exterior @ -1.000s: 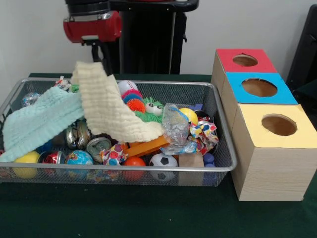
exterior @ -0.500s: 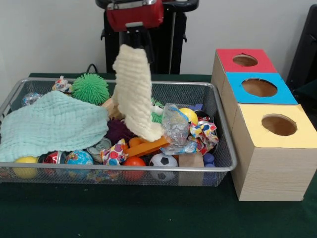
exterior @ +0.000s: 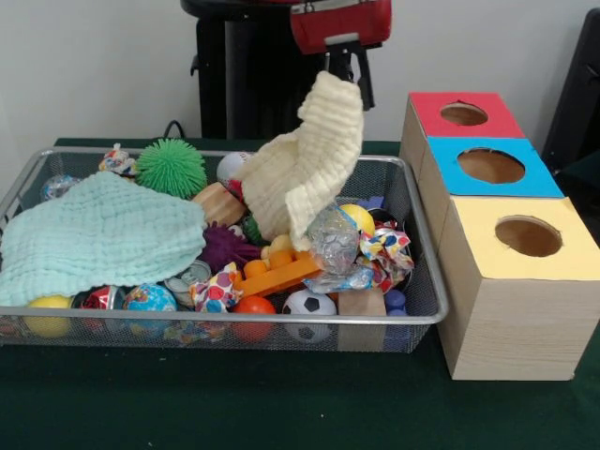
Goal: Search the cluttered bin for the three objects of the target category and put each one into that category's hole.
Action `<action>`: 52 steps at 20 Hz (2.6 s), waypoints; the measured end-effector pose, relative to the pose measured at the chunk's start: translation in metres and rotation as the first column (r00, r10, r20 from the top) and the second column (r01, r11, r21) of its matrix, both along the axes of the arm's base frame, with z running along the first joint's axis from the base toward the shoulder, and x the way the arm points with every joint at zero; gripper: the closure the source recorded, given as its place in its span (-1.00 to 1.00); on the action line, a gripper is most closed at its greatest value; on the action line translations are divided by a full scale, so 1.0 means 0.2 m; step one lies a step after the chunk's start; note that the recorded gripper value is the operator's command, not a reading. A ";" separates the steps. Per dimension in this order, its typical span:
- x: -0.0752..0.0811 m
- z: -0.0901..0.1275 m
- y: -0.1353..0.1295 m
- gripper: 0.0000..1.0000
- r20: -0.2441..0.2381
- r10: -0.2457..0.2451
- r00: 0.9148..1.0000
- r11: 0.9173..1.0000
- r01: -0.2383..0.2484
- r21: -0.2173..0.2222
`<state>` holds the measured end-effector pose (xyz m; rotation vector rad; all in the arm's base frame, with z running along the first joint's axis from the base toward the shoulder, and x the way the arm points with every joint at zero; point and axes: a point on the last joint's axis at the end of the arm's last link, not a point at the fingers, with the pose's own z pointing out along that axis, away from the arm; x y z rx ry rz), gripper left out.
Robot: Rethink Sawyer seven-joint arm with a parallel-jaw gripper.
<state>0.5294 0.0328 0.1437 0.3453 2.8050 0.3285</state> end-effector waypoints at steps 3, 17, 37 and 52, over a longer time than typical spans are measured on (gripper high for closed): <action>-0.03 0.00 0.05 1.00 0.000 -0.007 1.000 1.000 0.007 0.007; -0.27 -0.02 0.38 1.00 -0.007 -0.112 0.994 0.994 0.112 0.013; -0.37 0.04 0.49 1.00 -0.035 -0.232 0.972 0.972 0.233 0.027; -0.31 0.05 0.17 -1.00 -0.033 -0.362 0.932 0.931 0.363 0.027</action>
